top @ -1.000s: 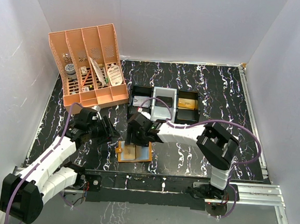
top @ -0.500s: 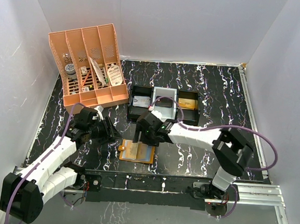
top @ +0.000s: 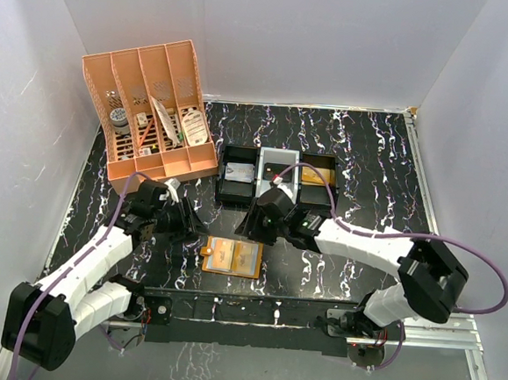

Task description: Take the credit cards out of the card holder

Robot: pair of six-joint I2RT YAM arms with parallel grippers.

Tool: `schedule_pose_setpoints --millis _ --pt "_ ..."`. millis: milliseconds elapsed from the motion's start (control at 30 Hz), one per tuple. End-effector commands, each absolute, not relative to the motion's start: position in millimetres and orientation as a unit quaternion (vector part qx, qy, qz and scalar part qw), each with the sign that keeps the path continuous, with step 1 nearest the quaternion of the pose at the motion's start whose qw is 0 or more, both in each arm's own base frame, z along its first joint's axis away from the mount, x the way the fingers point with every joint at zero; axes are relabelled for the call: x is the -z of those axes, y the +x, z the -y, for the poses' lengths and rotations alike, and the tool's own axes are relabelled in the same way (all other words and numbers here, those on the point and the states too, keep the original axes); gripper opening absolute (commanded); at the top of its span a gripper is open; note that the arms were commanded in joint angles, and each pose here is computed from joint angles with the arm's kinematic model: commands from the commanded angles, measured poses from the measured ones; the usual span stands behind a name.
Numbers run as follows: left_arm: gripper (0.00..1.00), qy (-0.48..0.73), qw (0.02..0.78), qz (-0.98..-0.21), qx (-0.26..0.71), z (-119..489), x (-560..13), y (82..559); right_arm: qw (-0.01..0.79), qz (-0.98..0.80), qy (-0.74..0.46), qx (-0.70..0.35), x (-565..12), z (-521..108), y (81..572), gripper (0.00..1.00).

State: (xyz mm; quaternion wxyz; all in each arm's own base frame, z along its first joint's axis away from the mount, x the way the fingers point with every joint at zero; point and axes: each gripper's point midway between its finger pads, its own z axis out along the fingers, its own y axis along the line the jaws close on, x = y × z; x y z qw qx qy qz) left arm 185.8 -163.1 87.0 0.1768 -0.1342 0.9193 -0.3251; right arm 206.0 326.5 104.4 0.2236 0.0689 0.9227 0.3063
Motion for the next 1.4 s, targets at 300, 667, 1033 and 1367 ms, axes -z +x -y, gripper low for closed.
schedule_pose_setpoints --millis 300,667,1033,1367 --pt "0.46 -0.056 0.14 -0.905 0.397 193.3 -101.4 193.5 0.143 -0.882 0.073 -0.443 -92.2 -379.9 189.7 0.33" --pt "0.47 -0.072 0.093 -0.913 0.391 201.2 -85.2 198.5 0.112 -0.904 0.101 -0.401 -51.0 -363.6 182.0 0.31" --pt "0.38 -0.035 0.059 -0.928 0.366 209.4 -68.3 192.6 0.083 -0.896 0.112 -0.421 -35.9 -362.5 174.3 0.24" --pt "0.29 -0.008 0.028 -0.957 0.288 205.2 -35.4 185.4 0.078 -0.89 0.118 -0.433 -35.5 -361.0 176.6 0.17"
